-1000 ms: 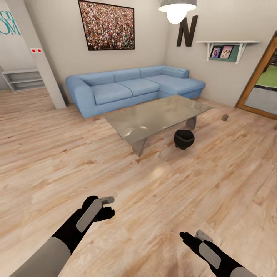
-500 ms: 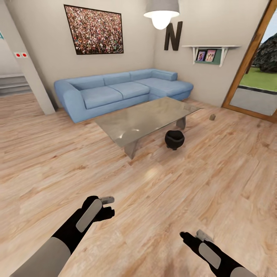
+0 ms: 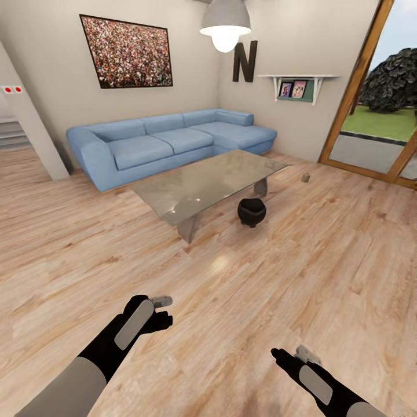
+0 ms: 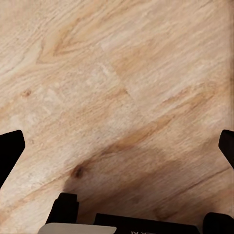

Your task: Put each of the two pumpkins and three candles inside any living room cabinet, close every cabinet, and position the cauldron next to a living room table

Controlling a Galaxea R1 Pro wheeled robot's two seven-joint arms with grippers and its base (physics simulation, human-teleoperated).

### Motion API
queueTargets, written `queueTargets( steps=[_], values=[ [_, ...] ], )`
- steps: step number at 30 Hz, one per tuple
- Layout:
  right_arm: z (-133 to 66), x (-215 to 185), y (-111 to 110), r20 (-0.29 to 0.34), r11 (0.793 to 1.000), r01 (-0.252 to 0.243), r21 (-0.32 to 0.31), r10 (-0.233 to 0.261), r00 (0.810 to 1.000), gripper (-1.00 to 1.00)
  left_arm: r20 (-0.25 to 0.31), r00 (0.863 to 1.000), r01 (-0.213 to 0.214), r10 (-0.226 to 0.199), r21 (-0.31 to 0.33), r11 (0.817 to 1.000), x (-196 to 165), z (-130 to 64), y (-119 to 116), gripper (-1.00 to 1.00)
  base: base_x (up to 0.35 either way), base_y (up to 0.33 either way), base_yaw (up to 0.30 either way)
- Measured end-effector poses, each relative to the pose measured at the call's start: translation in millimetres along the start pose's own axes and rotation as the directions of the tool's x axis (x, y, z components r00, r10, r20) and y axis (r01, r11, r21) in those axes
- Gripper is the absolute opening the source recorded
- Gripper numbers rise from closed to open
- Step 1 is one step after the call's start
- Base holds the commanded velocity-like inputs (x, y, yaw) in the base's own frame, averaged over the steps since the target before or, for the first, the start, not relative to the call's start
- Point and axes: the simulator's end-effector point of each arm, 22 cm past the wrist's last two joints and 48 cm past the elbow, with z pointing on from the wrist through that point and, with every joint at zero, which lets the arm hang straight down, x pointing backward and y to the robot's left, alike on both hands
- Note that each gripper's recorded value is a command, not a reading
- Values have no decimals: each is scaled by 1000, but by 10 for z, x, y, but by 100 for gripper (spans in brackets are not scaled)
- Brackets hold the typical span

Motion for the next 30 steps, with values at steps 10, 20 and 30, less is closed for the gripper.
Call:
queueTargets(
  steps=[10,20,30],
  values=[
    [-36,-54,37,12,1000,0,-7,0,1000,100,13,1000,-4,4,1,1000,-33,-60,-11,100,0,0,-140],
    [-75,-133,69,35,1000,-2,-14,2,999,100,29,1000,-5,5,2,1000,-75,-125,-15,100,88,-49,-144],
    [-110,-184,98,47,1000,-2,-19,3,999,100,38,999,-9,9,-5,1000,-94,-166,-1,100,225,-177,-126]
  ],
)
